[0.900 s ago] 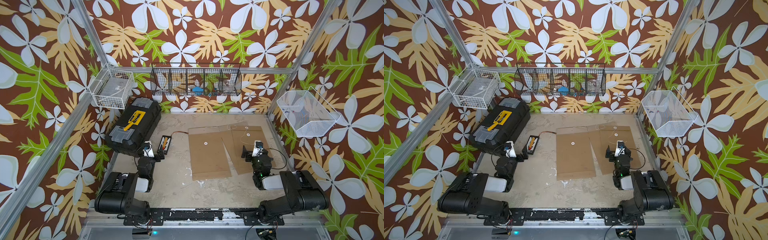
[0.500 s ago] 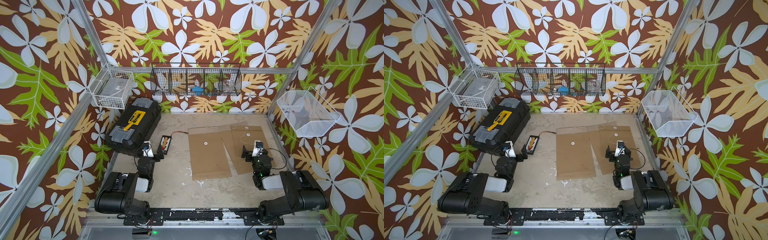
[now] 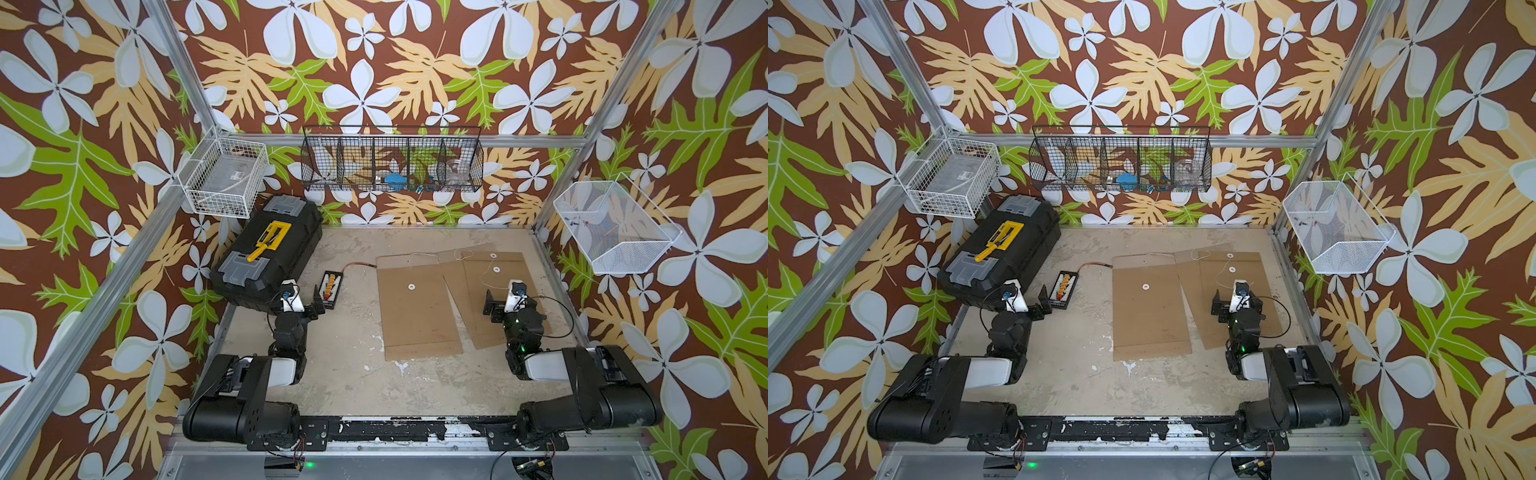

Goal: Close the mouth of the file bag
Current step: Pick up the file bag from the center of the board.

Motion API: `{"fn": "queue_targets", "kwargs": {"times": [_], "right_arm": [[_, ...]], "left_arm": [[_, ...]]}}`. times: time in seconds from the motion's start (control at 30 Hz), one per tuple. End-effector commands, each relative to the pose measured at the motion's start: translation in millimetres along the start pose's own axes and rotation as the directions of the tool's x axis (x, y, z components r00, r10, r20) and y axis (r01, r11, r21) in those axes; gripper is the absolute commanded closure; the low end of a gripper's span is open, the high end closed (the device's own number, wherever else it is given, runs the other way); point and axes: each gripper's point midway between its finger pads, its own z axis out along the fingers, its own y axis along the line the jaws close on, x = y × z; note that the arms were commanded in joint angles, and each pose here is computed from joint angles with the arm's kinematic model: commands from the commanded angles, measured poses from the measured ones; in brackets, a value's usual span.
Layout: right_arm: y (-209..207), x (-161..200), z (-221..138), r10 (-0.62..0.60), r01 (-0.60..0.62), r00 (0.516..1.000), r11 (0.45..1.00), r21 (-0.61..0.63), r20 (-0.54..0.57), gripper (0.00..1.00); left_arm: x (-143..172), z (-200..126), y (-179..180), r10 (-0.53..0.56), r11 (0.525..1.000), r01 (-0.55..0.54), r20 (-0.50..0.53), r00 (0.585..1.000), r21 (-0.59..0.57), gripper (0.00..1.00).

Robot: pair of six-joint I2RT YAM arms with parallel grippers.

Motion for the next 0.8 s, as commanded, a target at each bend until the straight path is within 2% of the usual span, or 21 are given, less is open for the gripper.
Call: {"fn": "queue_targets", "kwargs": {"times": [0.0,0.07,0.17,0.27,0.3,0.33,0.37,0.4,0.43,0.53,0.6,0.7,0.77], "right_arm": [[1,-13,8,0.012,-0.001,0.99,0.997,0.08,-0.138,0.0],[8,-29,7,0.005,0.019,0.98,0.992,0.122,-0.197,0.0],[25,-51,-7,0.039,-0.001,0.966,0.989,0.147,-0.256,0.0],[45,-54,-17,0.26,-0.232,0.898,0.965,0.121,-0.356,0.0],[57,-50,-18,0.334,-0.329,0.859,0.941,0.081,-0.388,0.0],[77,-49,-19,0.323,-0.387,0.837,0.92,-0.061,-0.442,0.04],[87,-48,-23,0.322,-0.424,0.824,0.896,-0.13,-0.466,0.12],[92,-48,-28,0.331,-0.447,0.819,0.881,-0.158,-0.469,0.15],[97,-48,-32,0.345,-0.474,0.81,0.861,-0.183,-0.474,0.17],[106,-41,-42,0.358,-0.523,0.773,0.827,-0.206,-0.523,0.17],[109,-33,-46,0.343,-0.526,0.747,0.829,-0.19,-0.569,0.18],[103,-18,-50,0.307,-0.487,0.721,0.862,-0.139,-0.621,0.19],[103,-8,-53,0.295,-0.483,0.706,0.865,-0.134,-0.644,0.26]], "left_arm": [[-6,1,-7,0.061,0.997,-0.064,-0.05,0.997,-0.044,0.0],[-21,0,-10,-0.005,0.998,0.003,-0.027,1.0,-0.064,0.0],[-43,3,-26,-0.138,0.99,0.138,-0.031,0.99,0.001,0.0],[-63,8,-42,-0.252,0.966,0.257,-0.134,0.958,0.02,0.0],[-69,8,-49,-0.286,0.954,0.296,-0.165,0.944,0.042,0.0],[-76,8,-56,-0.304,0.945,0.321,-0.185,0.935,0.069,0.0],[-79,7,-57,-0.328,0.936,0.346,-0.202,0.923,0.059,0.0],[-77,5,-53,-0.388,0.916,0.402,-0.218,0.896,0.022,0.0],[-79,3,-55,-0.391,0.913,0.408,-0.232,0.891,0.03,0.0],[-92,-1,-76,-0.29,0.928,0.337,-0.259,0.921,0.158,0.0],[-94,-3,-84,-0.263,0.925,0.327,-0.295,0.919,0.193,0.03],[-88,-10,-100,-0.258,0.899,0.365,-0.38,0.888,0.243,0.06],[-79,-15,-108,-0.278,0.882,0.41,-0.445,0.851,0.233,0.06]]}}
